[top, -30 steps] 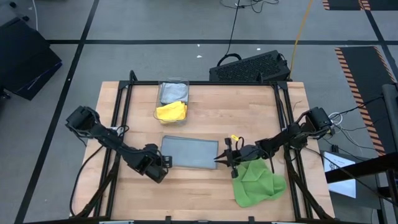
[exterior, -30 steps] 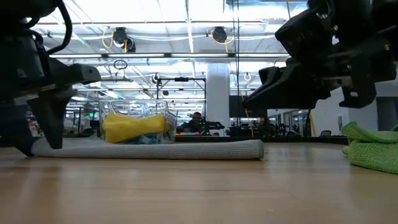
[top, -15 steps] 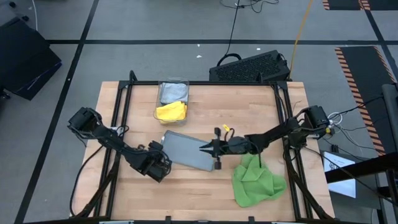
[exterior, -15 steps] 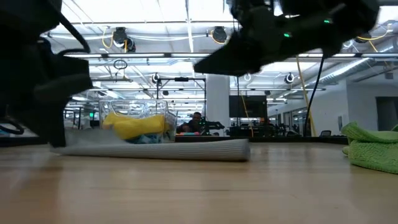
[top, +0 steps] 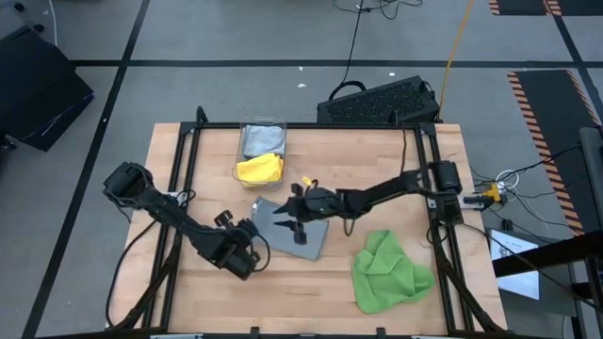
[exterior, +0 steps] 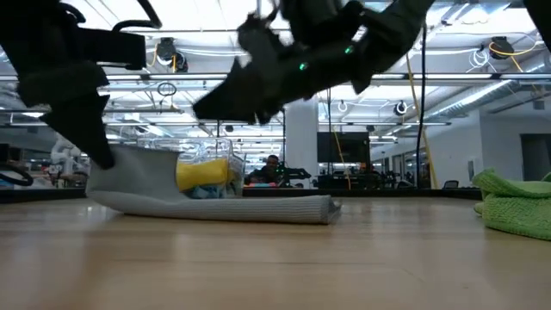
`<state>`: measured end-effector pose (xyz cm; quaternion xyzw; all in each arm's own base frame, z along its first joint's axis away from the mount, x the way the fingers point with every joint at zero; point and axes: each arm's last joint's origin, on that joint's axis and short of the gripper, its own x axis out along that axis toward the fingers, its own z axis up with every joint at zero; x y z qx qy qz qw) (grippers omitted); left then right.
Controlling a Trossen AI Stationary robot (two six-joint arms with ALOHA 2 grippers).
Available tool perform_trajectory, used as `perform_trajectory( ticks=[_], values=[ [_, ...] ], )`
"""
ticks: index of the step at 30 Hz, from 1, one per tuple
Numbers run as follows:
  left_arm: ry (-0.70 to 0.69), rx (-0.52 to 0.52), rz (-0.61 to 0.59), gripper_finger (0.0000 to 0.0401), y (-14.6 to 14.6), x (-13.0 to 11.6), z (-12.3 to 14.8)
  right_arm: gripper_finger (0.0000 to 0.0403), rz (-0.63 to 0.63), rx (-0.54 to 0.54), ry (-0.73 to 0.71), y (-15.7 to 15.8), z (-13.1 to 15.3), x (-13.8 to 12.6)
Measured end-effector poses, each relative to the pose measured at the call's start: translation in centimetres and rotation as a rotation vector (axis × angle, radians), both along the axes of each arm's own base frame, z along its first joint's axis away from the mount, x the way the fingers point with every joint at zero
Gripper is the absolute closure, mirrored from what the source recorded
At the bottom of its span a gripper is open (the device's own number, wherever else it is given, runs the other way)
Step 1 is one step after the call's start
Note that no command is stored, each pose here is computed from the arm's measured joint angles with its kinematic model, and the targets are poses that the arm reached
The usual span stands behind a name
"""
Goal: Fold microfiber towels
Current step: Fold the gray towel on the table
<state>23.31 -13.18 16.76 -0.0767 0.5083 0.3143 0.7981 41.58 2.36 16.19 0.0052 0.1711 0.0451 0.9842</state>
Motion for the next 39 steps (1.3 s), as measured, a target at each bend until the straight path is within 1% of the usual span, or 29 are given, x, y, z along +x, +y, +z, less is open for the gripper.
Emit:
perform_trajectory(
  ticks=[2,4,6,10,14,17,18,21,23,25,28,30,35,39],
  values=[
    [-0.006,-0.019,-0.041,0.0399,-0.6,0.0,0.0,0.0238,0.01,0.009,0.05,-0.3,-0.8,0.3],
    [-0.013,-0.021,-0.098,0.0399,-1.1,0.0,0.0,0.0226,0.022,-0.019,0.056,-0.4,-1.3,0.5],
    [-0.02,-0.01,-0.145,0.0399,-1.5,0.0,0.0,0.0217,0.069,-0.082,0.042,-0.2,-1.5,0.6],
    [-0.06,0.018,-0.196,0.04,-1.9,0.3,0.2,0.0207,0.161,-0.209,0.012,-0.1,-1.5,0.6],
    [-0.067,0.026,-0.239,0.04,-2.0,0.5,0.2,0.0199,0.262,-0.302,-0.012,0.0,-0.5,1.3],
    [-0.07,0.029,-0.261,0.04,-2.1,0.6,0.2,0.0195,0.348,-0.4,0.004,-0.4,0.6,2.3],
    [-0.07,0.03,-0.266,0.04,-2.1,0.7,0.2,0.0194,0.364,-0.416,0.009,-0.8,0.9,2.7],
    [-0.068,0.033,-0.274,0.04,-2.1,0.7,0.3,0.0191,0.436,-0.416,0.009,-1.9,1.7,3.7],
    [-0.069,0.034,-0.283,0.04,-2.1,0.7,0.3,0.0188,0.462,-0.43,-0.012,-2.5,2.1,4.3],
    [-0.067,0.037,-0.289,0.04,-2.1,0.7,0.3,0.0184,0.485,-0.456,-0.025,-3.0,1.9,4.7],
    [-0.061,0.045,-0.306,0.04,-2.1,0.7,0.3,0.0175,0.516,-0.506,-0.022,-3.4,0.7,5.3],
    [-0.062,0.048,-0.316,0.04,-2.2,0.8,0.3,0.0169,0.538,-0.515,-0.026,-3.6,0.1,5.8],
    [-0.064,0.052,-0.323,0.04,-2.2,0.8,0.3,0.0156,0.574,-0.557,-0.042,-3.9,-0.2,7.1],
    [-0.062,0.053,-0.326,0.04,-2.2,0.8,0.3,0.0154,0.664,-0.555,-0.043,-4.1,-0.4,7.7]
  ],
)
